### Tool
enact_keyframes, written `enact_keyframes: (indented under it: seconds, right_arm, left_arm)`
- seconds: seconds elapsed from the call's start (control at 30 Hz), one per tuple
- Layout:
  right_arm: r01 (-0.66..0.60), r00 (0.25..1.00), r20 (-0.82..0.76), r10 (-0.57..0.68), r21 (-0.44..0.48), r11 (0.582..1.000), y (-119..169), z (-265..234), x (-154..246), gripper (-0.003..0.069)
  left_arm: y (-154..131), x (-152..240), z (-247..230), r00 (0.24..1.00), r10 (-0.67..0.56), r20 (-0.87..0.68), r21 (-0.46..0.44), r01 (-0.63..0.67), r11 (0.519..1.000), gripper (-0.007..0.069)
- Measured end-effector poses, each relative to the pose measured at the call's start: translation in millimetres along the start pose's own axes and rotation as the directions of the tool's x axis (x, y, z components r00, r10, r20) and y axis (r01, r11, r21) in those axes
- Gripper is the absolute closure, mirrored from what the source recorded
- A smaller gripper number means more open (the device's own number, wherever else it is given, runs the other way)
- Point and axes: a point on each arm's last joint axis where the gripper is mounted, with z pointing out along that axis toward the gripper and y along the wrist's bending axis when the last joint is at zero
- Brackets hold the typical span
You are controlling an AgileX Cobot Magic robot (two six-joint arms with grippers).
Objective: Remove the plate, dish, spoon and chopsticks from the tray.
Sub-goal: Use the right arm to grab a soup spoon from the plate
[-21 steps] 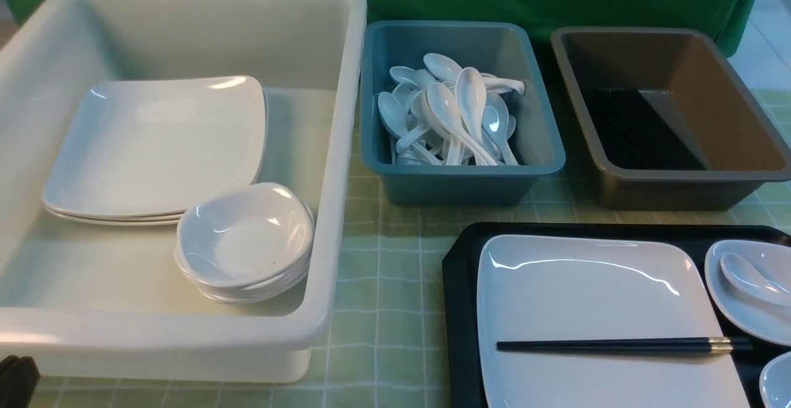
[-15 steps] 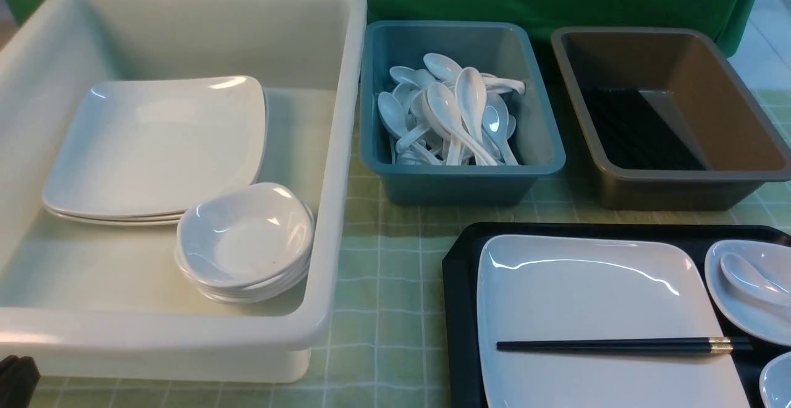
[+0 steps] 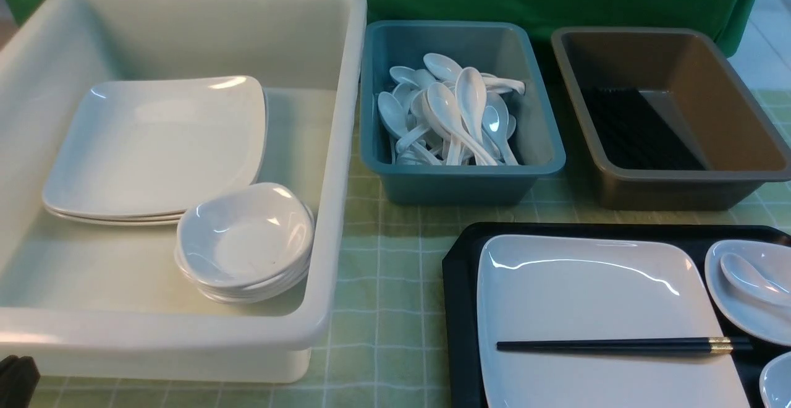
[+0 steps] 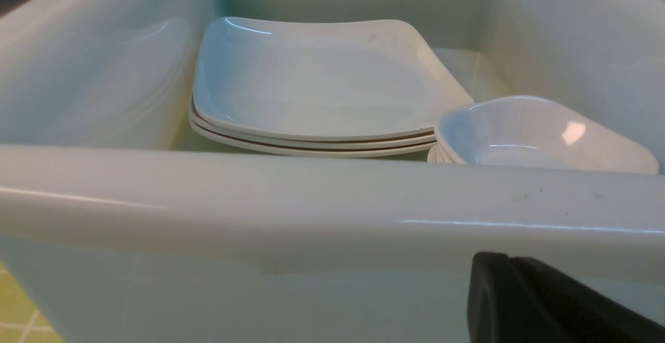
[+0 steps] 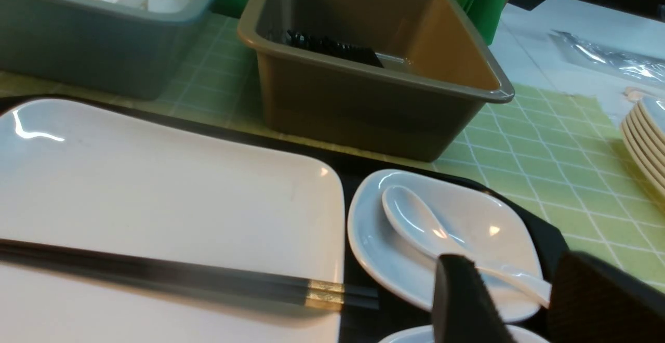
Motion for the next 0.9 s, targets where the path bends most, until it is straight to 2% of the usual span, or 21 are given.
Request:
enact_keyframes:
  seconds: [0.63,0.67,0.73,0.77,0.8,0.87,0.9]
  right_arm:
    - [0.000,1.000,0.000,0.000,0.000,1.000,0.0,0.0,0.0,0.0412]
    - [-0.011,1.000,0.000,0.011,-0.001,1.000,0.1,0.0,0.0,0.0412]
    - [-0.131,0.991,0.004,0.131,-0.012,0.991,1.1,0.0,-0.5,0.0412]
    - [-0.217,0.976,0.004,0.217,-0.023,0.976,1.9,0.0,-0.8,0.0412]
    - [-0.368,0.930,0.001,0.368,-0.038,0.929,3.2,-0.1,-1.3,0.0412]
    - [-0.621,0.783,-0.013,0.622,-0.059,0.782,4.9,-0.2,-2.4,0.0412]
    - [-0.677,0.735,-0.014,0.678,-0.064,0.733,5.2,-0.2,-3.0,0.0412]
  left_arm:
    - [0.0,0.0,0.0,1.000,-0.001,0.000,0.000,0.001,1.000,0.0627]
    - [0.0,0.0,0.0,1.000,-0.001,0.000,0.000,0.001,1.000,0.0627]
    - [0.0,0.0,0.0,1.000,-0.001,0.000,0.000,0.001,1.000,0.0627]
    - [0.0,0.0,0.0,1.000,-0.001,0.000,0.000,0.001,1.000,0.0627]
    - [0.0,0.0,0.0,1.000,-0.001,0.000,0.000,0.001,1.000,0.0627]
    - [0.0,0.0,0.0,1.000,-0.001,0.000,0.000,0.001,1.000,0.0627]
    - [0.0,0.0,0.0,1.000,-0.001,0.000,0.000,0.001,1.000,0.0627]
